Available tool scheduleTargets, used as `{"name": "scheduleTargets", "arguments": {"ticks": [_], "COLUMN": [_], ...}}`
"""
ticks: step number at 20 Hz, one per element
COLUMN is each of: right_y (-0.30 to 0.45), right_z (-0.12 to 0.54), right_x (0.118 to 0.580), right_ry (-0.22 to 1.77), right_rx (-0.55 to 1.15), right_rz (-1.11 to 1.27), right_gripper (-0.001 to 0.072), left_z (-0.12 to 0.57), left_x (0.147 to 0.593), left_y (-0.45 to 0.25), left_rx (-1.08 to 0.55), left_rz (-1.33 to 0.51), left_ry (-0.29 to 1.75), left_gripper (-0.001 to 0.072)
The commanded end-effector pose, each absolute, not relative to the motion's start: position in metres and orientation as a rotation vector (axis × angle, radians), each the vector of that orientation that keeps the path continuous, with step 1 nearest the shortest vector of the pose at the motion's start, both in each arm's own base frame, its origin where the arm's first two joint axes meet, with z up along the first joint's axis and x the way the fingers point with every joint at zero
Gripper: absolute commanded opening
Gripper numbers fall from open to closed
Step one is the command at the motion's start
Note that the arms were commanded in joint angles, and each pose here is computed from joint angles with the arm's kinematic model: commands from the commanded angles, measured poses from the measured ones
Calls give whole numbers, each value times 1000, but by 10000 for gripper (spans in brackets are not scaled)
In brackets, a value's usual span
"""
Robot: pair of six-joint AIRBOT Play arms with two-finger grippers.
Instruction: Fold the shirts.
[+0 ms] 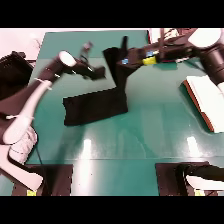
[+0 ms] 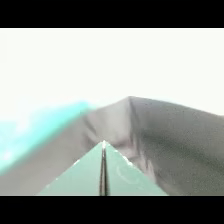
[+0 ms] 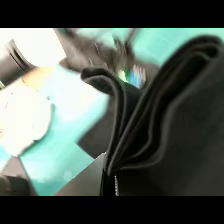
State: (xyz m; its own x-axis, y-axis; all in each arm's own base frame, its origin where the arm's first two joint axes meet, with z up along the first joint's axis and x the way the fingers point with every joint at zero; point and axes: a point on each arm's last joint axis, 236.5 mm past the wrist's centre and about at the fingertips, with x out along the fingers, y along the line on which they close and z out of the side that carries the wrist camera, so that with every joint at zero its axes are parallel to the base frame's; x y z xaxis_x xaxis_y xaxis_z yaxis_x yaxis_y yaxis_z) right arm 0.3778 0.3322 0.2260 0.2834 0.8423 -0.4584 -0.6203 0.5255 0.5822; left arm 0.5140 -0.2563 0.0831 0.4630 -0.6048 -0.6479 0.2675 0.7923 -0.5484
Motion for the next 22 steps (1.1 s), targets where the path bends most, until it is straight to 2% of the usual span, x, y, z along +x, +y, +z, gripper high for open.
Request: {"name": "scheduleTargets", "arguments": {"ticks": [1,3,4,5,6,8,9,11,13,17,19,22], "right_y": [420,481,509,529,541,533,518,473,412,286,242,230], "right_z": [225,207,195,187,181,172,163,141,113,37,-3,-42], "right_x": [357,341,329,319,311,315,327,361,395,426,426,418], "right_ry": [759,749,755,767,784,802,808,858,956,1203,1324,1431], "right_rx": [410,415,386,364,340,245,173,72,70,228,360,588], "right_rz": [1115,1192,1235,1274,1307,1321,1293,1187,1042,761,624,568], "right_gripper": [23,32,190,423,498,476,429,430,430,446,618,631], "left_z": [185,237,256,270,279,286,283,275,273,271,270,267], "left_x": [524,514,507,499,491,480,478,474,473,470,469,467], "left_y": [-152,-101,-83,-68,-58,-53,-54,-56,-57,-68,-85,-110], "left_rx": [-356,-336,-326,-313,-304,-293,-275,-266,-265,-233,-196,-166], "left_rz": [-417,-335,-304,-275,-257,-252,-261,-272,-275,-305,-346,-400], "left_ry": [736,617,577,547,535,540,554,589,599,608,605,600], "left_gripper": [26,26,26,27,26,27,26,27,26,26,26,26]}}
